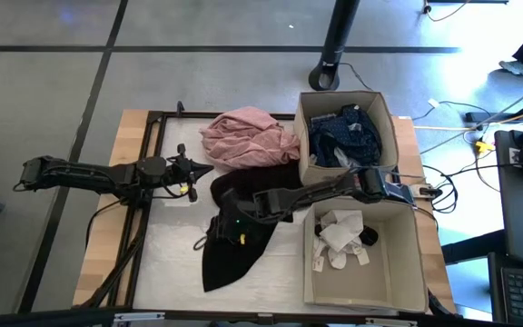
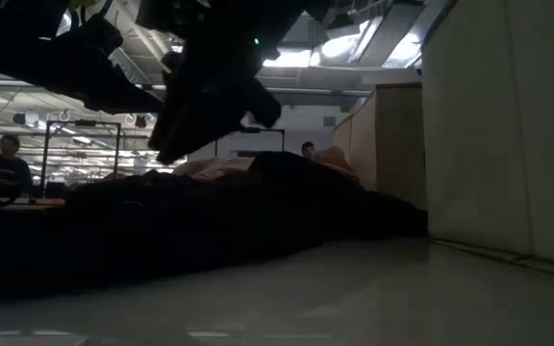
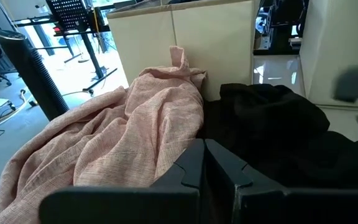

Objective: Sort clothes
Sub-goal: Put the black sock into the bottom laundry organizer

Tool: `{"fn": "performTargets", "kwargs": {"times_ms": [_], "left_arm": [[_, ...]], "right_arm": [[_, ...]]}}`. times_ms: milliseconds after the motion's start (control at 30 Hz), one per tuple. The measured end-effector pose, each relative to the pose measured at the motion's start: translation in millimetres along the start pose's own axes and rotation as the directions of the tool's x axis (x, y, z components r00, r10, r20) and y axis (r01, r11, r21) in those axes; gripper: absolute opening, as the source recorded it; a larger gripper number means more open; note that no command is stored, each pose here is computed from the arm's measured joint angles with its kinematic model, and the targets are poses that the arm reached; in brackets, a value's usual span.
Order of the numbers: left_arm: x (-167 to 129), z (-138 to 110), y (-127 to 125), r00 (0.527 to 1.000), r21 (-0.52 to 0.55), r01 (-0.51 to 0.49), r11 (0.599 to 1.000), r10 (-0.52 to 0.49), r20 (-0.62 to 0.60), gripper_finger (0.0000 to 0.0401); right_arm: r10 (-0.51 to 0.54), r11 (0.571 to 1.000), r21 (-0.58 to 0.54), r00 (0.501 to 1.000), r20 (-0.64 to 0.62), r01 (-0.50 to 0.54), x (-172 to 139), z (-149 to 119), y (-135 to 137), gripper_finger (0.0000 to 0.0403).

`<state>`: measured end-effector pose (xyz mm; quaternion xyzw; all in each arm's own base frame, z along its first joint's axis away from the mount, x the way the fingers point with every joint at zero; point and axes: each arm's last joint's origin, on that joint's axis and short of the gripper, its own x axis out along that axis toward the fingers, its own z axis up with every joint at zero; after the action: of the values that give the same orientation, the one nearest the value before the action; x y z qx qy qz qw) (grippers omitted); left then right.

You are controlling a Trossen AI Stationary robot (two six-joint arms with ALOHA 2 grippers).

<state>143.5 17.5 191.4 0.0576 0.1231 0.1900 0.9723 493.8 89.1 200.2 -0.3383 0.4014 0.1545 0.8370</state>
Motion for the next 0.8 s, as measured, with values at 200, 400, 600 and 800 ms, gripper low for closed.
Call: {"fn": "performTargets", "kwargs": {"times_ms": [200,400,600,800], "left_arm": [[0.0,0.0,0.0,1.000,0.000,0.000,1.000,0.000,0.000,0.0005],[0.0,0.0,0.0,1.000,0.001,0.000,1.000,0.000,0.000,0.0005],[0.0,0.0,0.0,1.000,0.001,0.000,1.000,0.000,0.000,0.0005],[0.0,0.0,0.0,1.000,0.001,0.000,1.000,0.000,0.000,0.0005]], "right_arm": [[-0.028,0.984,-0.174,0.998,0.057,0.037,16.1,-4.8,16.8,0.0200],[-0.072,0.949,-0.301,0.993,0.092,0.097,29.3,-15.5,24.1,0.0200],[-0.077,0.931,-0.349,0.993,0.092,0.104,32.2,-18.9,27.0,0.0200],[-0.190,0.890,-0.418,0.981,0.023,0.182,25.3,-10.1,23.6,0.0200]]}}
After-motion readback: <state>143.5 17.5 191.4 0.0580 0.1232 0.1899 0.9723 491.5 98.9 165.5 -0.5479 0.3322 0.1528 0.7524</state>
